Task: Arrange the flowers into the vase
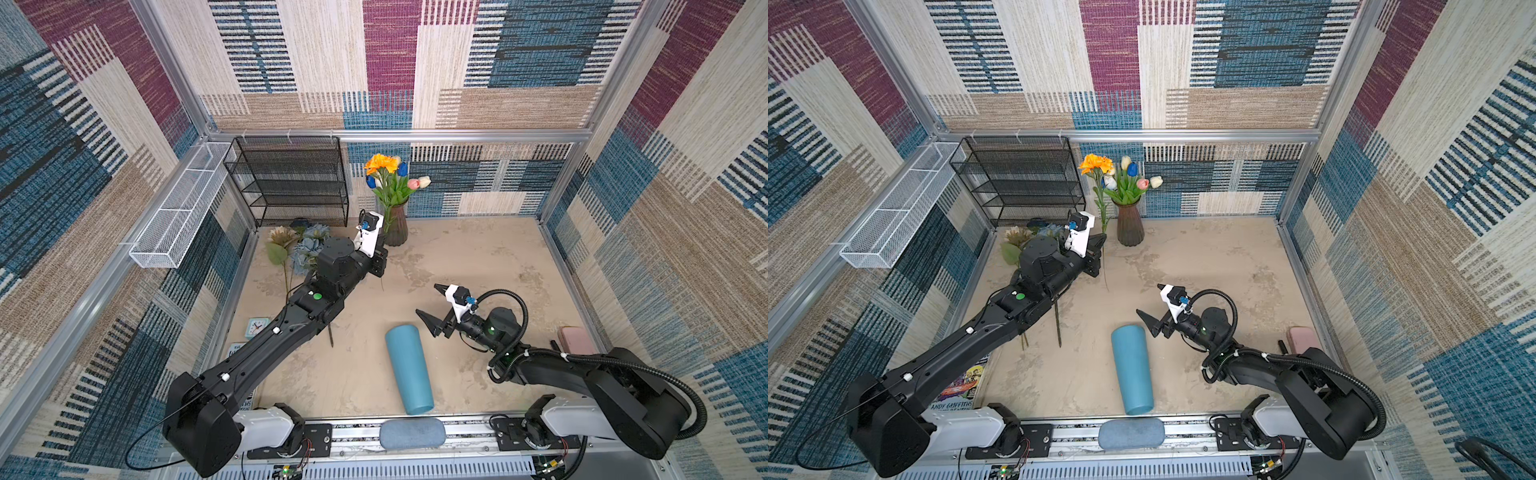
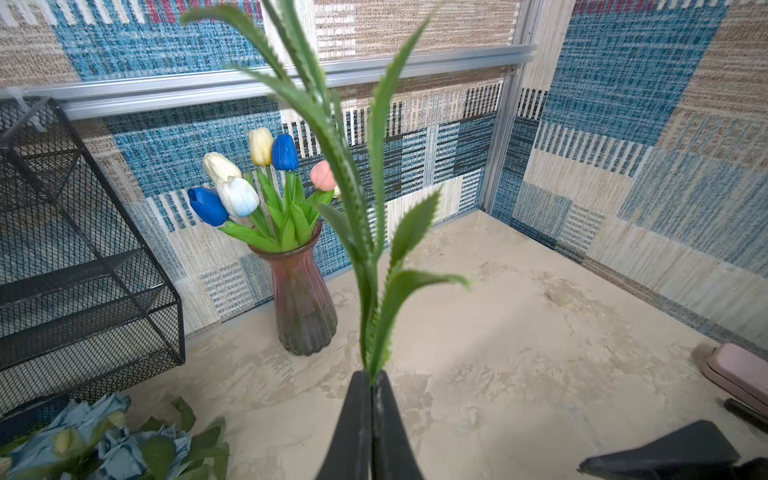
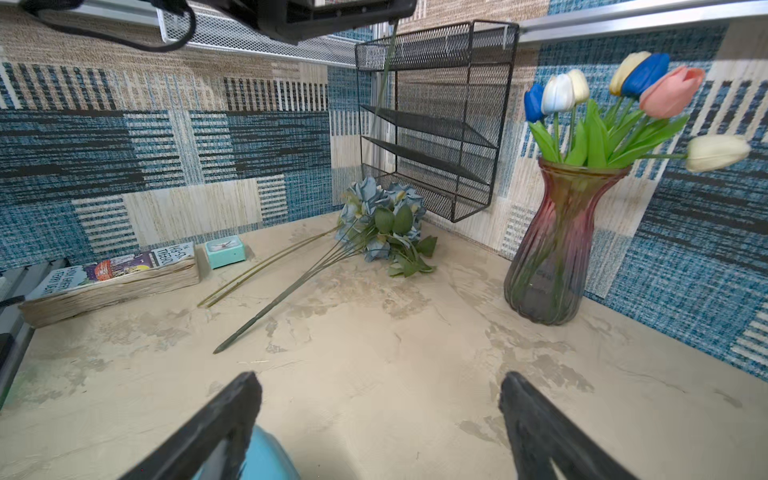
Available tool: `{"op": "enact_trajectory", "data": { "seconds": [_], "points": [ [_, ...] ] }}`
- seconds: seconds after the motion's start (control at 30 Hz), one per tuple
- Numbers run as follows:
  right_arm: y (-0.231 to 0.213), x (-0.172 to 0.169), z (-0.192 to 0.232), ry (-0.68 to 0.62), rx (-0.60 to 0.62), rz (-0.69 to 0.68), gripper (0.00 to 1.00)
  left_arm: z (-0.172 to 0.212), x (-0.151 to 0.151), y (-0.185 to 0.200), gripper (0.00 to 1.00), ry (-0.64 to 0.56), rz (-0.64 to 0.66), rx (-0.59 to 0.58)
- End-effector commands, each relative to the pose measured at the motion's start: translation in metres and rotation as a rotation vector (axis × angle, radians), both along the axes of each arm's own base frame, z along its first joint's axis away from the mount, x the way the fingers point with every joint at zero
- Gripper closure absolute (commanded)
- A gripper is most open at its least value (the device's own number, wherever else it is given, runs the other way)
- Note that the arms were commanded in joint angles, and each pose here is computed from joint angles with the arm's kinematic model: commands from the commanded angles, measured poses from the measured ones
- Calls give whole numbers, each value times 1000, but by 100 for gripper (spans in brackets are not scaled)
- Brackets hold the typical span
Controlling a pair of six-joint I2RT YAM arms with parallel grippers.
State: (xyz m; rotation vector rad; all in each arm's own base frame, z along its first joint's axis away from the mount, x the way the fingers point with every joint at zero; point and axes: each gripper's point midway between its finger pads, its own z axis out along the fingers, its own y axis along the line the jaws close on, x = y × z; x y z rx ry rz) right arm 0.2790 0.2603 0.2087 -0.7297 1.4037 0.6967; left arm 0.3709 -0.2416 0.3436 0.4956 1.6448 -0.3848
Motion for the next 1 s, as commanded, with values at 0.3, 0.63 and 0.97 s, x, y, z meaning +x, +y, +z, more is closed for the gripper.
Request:
{"op": "enact_trajectory", "data": {
  "seconds": [0.3, 0.63, 0.97],
  "points": [
    [6, -73, -46, 417, -70, 168, 18, -69, -25, 19, 100, 108, 21, 3],
    [-6, -159, -87, 635, -125, 220, 20, -142, -25, 25, 100, 318, 77, 74],
    [15, -159, -100, 665, -184, 233, 18, -177, -26, 154, 100, 715, 501, 293]
  ]
}}
